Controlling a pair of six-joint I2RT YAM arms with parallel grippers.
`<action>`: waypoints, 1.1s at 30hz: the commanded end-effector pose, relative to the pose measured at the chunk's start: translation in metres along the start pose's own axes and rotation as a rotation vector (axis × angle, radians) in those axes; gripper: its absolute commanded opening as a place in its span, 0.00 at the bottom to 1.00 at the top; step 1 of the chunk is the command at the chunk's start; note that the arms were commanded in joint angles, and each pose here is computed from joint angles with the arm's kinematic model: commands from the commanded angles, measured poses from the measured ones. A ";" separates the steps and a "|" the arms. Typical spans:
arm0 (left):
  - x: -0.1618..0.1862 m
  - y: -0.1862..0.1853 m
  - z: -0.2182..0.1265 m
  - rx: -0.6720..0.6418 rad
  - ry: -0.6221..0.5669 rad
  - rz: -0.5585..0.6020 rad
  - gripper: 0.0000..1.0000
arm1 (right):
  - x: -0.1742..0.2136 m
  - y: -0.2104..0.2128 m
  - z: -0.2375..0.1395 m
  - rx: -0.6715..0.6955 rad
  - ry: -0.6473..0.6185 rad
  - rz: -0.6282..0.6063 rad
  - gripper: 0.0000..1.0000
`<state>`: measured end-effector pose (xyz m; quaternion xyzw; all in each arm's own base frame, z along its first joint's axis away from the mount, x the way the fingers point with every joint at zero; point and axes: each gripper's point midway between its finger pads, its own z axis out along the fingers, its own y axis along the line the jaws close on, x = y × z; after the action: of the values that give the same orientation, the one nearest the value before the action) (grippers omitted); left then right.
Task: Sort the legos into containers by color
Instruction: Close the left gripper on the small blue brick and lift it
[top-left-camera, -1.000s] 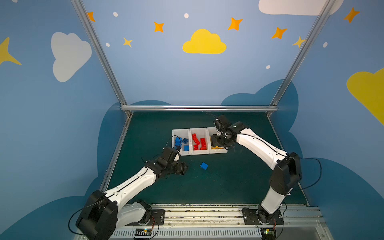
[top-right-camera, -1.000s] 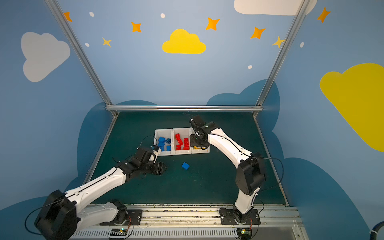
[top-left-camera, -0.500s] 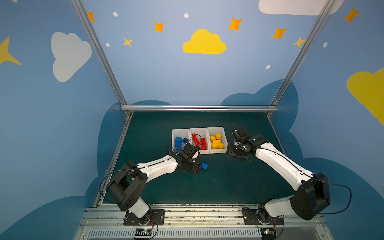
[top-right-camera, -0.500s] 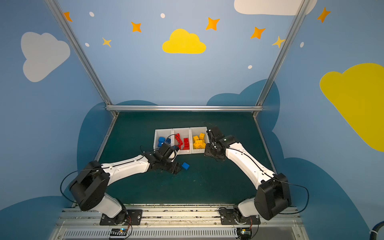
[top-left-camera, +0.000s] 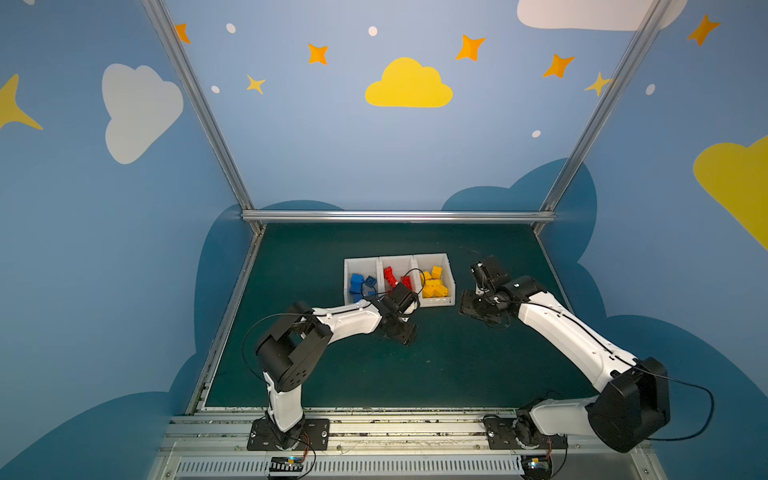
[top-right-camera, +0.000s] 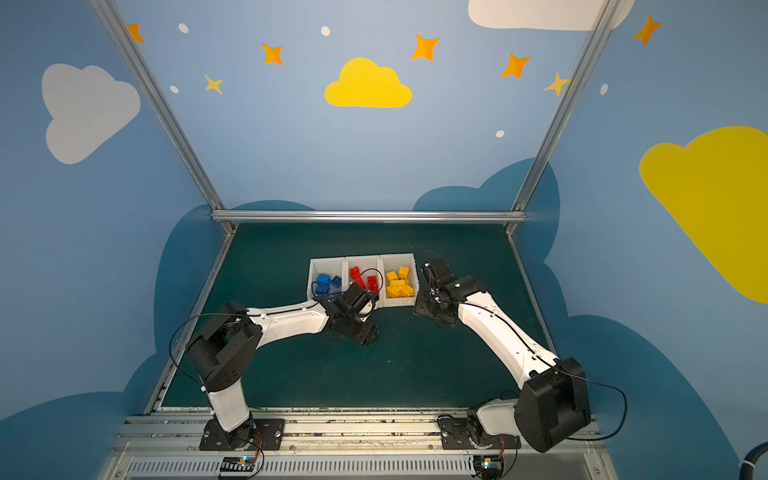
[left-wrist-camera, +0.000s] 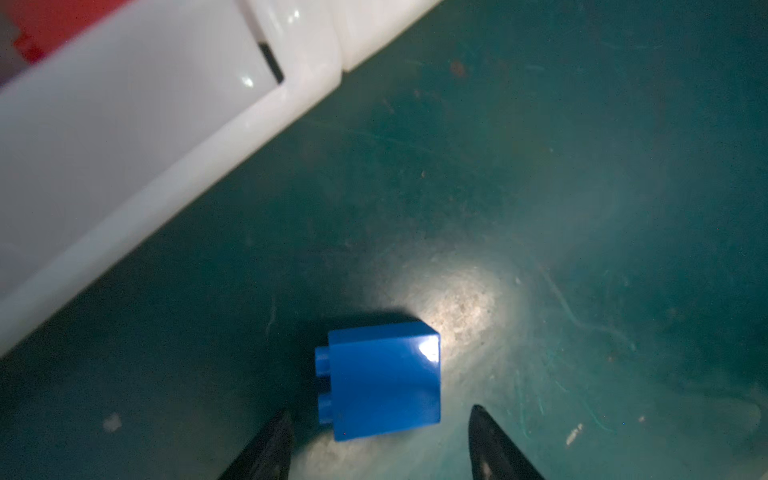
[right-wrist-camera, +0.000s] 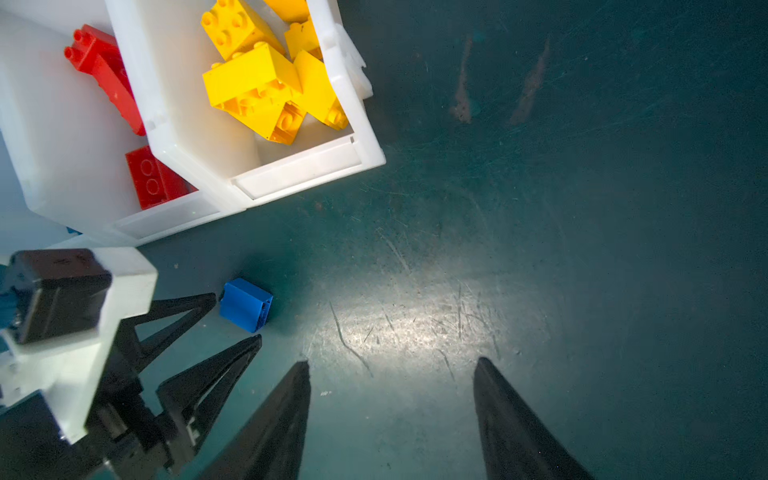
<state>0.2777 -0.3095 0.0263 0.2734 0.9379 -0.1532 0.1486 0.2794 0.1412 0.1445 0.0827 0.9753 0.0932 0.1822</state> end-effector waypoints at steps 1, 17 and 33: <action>0.000 0.002 0.003 -0.040 0.024 0.034 0.67 | 0.002 -0.002 -0.003 -0.008 -0.004 0.017 0.63; 0.007 0.001 0.019 -0.092 0.068 0.081 0.48 | 0.004 -0.004 -0.001 -0.012 -0.001 0.025 0.61; 0.009 -0.009 -0.010 -0.050 0.031 0.067 0.39 | 0.007 -0.011 -0.002 -0.004 -0.005 0.031 0.60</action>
<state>0.2767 -0.3145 0.0225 0.3046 0.9331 -0.1104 0.1563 0.2734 0.1357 0.1403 0.0900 0.9748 0.0960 0.1801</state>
